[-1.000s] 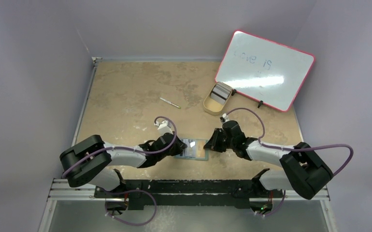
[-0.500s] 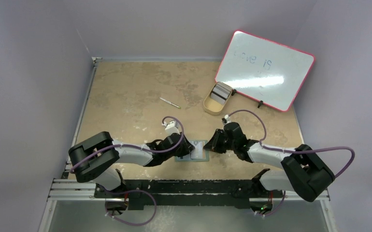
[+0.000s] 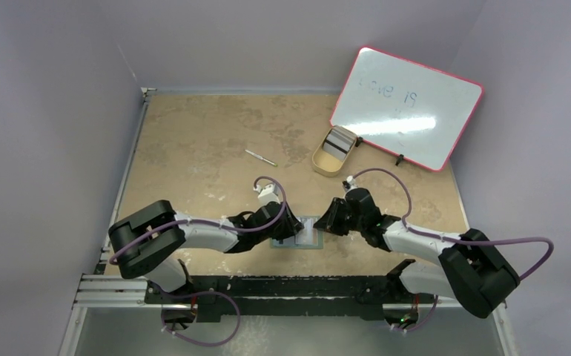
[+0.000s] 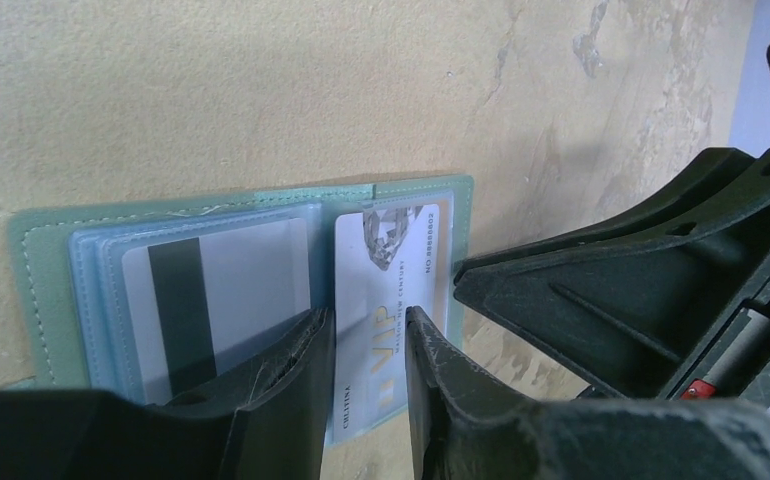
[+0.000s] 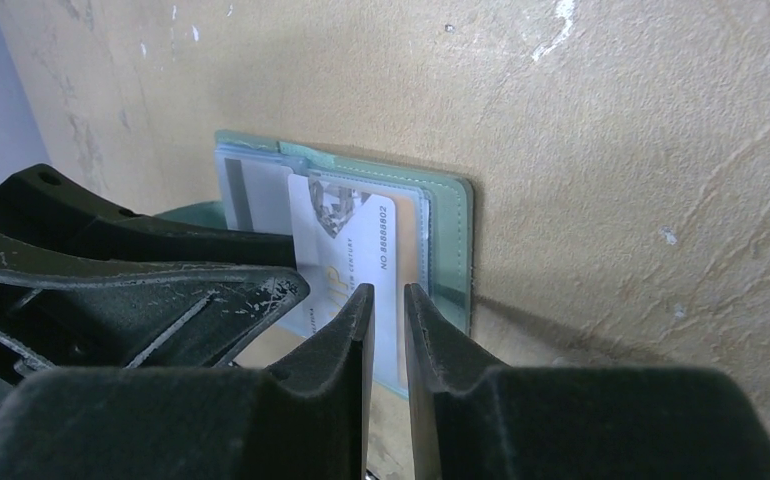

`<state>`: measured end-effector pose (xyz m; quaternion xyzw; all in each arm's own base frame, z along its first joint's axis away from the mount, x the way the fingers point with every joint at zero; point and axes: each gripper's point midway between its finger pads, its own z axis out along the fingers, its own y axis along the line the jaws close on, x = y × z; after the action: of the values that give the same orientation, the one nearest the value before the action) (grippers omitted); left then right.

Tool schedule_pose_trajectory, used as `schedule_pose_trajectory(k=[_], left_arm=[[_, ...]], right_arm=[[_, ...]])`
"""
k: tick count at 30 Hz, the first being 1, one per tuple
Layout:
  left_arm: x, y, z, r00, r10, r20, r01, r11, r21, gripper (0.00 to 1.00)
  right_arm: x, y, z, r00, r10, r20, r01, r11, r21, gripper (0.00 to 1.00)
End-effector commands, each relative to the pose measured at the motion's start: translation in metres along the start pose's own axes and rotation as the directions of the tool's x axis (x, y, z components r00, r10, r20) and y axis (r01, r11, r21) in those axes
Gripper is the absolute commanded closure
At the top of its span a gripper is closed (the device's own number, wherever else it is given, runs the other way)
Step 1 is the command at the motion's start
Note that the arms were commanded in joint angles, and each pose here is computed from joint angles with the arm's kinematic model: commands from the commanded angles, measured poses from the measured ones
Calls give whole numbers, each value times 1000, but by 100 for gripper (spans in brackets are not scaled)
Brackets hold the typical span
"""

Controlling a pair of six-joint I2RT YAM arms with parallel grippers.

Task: Put the credit cards into the card holder
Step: Insert the credit card into the card holder.

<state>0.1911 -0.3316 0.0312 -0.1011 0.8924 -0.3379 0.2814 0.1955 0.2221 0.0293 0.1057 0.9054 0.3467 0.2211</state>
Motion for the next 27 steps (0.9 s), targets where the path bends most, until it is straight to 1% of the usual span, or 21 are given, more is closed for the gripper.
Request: schedule_pose_trajectory(k=[1,8,11,15,19,21,24,27], left_arm=[[-3,-27,5,1000,-3,-4,3,998,66,69],[2,-40,18,1000,6,-30,-4,996,85,69],[-1,-32,18,999,28,-24,-28,999,31,69],[-16,-25,10,1000,27,12,-27,1000,-8,66],[-14,-23,9,1000,29,1,-29,999,-17,64],[-11,-23,10,1000,25,-11,-25,1000,-15,64],[-7,-23,13,999,27,-27,-27,1000,-15,64],[-4,-23,15,999,29,-38,-30,999,-15,63]], right_arm=[[1,0,1,1000,7,6,-7,1000,-8,81],[-1,3,4,1000,11,8,-11,1000,-14,81],[-5,3,1,1000,-5,16,5,1000,9,81],[-12,1,-11,998,-38,40,36,998,59,74],[-11,-7,-21,998,-42,45,37,994,101,65],[-9,-11,-22,998,-42,46,36,993,112,63],[-8,-15,-21,998,-42,49,36,992,117,63],[-5,-15,-16,998,-39,40,34,994,104,65]])
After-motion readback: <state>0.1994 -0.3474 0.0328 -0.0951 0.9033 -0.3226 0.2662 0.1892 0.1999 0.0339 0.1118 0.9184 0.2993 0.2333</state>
